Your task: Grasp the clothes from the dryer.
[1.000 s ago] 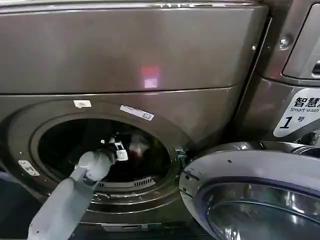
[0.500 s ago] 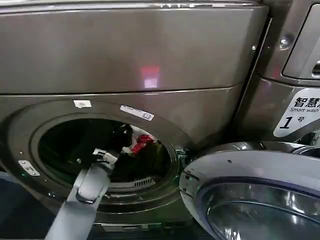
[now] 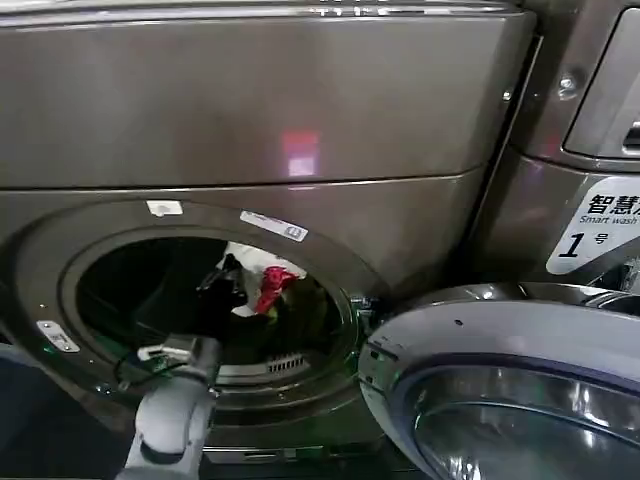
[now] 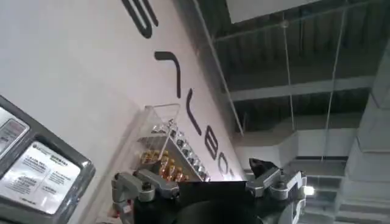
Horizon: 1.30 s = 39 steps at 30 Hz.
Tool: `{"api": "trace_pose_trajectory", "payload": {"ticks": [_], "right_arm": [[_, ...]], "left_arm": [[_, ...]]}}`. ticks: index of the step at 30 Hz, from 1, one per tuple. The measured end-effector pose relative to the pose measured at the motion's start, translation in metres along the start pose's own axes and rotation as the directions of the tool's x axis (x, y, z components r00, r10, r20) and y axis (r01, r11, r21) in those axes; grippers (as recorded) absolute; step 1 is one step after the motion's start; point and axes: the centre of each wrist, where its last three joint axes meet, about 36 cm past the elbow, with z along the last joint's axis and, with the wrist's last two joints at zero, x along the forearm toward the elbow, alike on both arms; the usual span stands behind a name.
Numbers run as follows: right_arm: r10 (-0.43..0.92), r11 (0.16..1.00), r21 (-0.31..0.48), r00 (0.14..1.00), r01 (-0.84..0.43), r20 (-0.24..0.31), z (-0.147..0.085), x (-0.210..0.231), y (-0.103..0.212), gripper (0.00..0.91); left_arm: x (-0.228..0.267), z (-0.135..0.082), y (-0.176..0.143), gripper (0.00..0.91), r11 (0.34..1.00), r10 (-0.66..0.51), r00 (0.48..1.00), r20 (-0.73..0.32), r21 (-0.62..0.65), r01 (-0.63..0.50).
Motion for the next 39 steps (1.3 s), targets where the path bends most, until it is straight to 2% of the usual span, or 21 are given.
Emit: {"api": "trace_pose_trajectory", "payload": {"ticks": [12, 39], "right_arm": [[0.007, 1.0, 0.004, 1.0, -0.007, -0.008, -0.001, 0.003, -0.001, 0.907], [0.004, 1.0, 0.003, 1.0, -0.003, -0.013, -0.002, 0.006, -0.003, 0.907]], "left_arm": [[0.027, -0.007, -0.003, 0.0, 0.997, -0.041, 0.998, -0.043, 0.068, 0.043], [0.031, -0.013, -0.001, 0.0, 0.994, -0.054, 0.998, -0.045, 0.089, 0.057]]}}
